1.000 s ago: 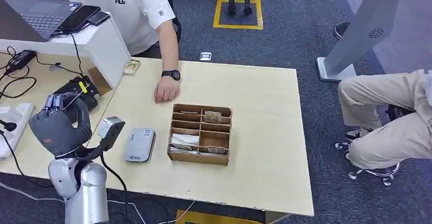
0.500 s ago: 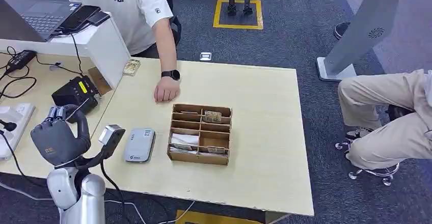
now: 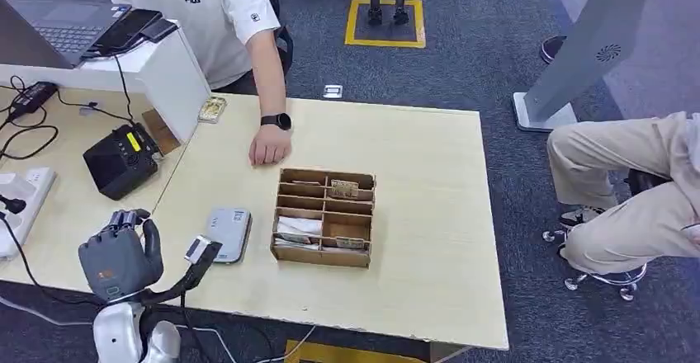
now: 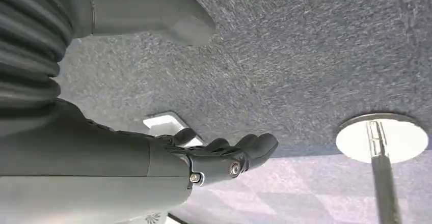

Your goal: Pass the card to the sensor for recognition and then transmit it.

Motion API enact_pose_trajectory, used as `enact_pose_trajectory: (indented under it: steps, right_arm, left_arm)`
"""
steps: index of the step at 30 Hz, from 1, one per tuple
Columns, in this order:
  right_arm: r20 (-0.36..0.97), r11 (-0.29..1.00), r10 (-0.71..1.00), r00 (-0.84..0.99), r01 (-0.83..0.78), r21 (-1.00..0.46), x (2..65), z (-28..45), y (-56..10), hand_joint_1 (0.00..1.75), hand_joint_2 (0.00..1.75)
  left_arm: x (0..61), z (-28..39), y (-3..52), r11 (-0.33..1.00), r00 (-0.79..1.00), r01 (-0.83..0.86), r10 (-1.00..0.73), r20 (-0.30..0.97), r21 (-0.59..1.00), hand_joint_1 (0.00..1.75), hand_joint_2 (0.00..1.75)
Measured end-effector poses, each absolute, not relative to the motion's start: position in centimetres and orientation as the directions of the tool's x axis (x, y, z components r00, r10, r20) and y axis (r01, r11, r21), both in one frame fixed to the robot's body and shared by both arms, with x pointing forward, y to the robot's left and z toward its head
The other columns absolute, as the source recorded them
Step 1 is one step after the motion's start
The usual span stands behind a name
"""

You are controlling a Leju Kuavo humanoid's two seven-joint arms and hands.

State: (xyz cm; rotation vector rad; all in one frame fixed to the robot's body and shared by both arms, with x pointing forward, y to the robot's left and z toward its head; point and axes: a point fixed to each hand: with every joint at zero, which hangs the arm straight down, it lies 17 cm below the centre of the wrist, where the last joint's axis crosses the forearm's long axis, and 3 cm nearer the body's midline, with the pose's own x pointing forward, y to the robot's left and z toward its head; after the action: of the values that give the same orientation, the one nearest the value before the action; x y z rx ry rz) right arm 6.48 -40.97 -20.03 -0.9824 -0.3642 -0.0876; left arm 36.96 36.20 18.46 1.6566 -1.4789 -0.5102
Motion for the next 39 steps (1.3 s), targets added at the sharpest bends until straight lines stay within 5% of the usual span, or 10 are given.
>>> enact_pose_trajectory:
  steps: [39]
  right_arm:
    - [0.351, 0.559, 0.081, 0.933, 0.249, -0.791, 6.4, -20.1, -40.8, 0.0, 1.75]
  left_arm:
    - [36.8, 7.0, 29.4, 0.199, 0.158, -0.347, -0.951, 0.267, 0.917, 1.75, 1.75]
